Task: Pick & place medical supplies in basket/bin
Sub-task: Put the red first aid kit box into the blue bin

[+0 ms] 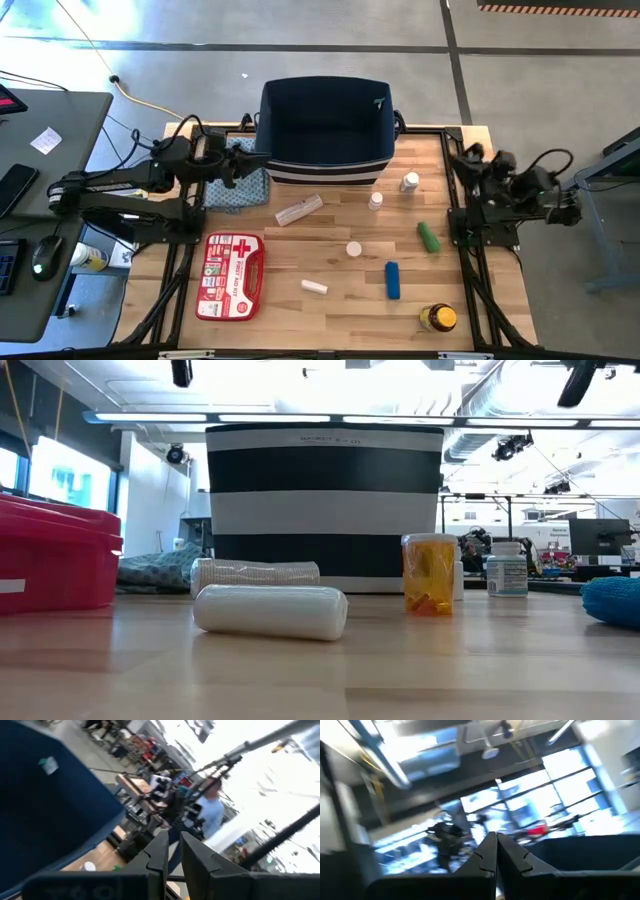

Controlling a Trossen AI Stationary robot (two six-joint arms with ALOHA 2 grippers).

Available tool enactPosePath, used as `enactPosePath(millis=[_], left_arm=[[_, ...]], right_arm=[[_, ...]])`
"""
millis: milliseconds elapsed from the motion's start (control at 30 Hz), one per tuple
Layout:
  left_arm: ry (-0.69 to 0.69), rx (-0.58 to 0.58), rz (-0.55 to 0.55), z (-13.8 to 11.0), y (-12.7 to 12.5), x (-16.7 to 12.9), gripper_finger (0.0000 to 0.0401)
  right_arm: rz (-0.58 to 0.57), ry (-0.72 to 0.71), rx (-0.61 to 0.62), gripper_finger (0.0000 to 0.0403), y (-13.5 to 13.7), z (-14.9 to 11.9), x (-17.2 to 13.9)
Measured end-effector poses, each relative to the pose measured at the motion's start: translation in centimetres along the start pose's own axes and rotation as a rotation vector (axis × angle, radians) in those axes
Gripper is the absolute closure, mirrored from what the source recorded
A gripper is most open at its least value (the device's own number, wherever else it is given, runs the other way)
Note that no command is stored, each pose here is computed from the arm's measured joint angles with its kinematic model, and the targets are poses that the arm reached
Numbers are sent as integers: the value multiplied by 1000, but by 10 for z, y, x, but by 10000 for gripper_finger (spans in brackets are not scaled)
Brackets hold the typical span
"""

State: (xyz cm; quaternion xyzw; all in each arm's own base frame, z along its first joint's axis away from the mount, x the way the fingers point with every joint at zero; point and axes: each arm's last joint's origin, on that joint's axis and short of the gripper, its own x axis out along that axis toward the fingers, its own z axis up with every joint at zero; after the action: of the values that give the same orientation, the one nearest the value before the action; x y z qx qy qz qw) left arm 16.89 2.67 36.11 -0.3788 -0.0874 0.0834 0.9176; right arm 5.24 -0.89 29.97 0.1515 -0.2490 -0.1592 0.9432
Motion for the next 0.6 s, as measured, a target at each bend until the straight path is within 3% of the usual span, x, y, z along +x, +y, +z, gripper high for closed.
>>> enactPosePath(millis=[200,400,500,600], left_arm=[[-54,-19,-20,2,-2,7,316],[-227,89,-155,20,-18,-6,316],[-279,127,-121,26,-21,-16,316],[-274,200,-61,36,-28,-23,316]], right_arm=[[-145,-22,-88,402,11,32,19],[-247,-133,44,402,26,56,45],[-245,-196,99,402,32,65,56],[-309,-203,-4,402,36,68,67]])
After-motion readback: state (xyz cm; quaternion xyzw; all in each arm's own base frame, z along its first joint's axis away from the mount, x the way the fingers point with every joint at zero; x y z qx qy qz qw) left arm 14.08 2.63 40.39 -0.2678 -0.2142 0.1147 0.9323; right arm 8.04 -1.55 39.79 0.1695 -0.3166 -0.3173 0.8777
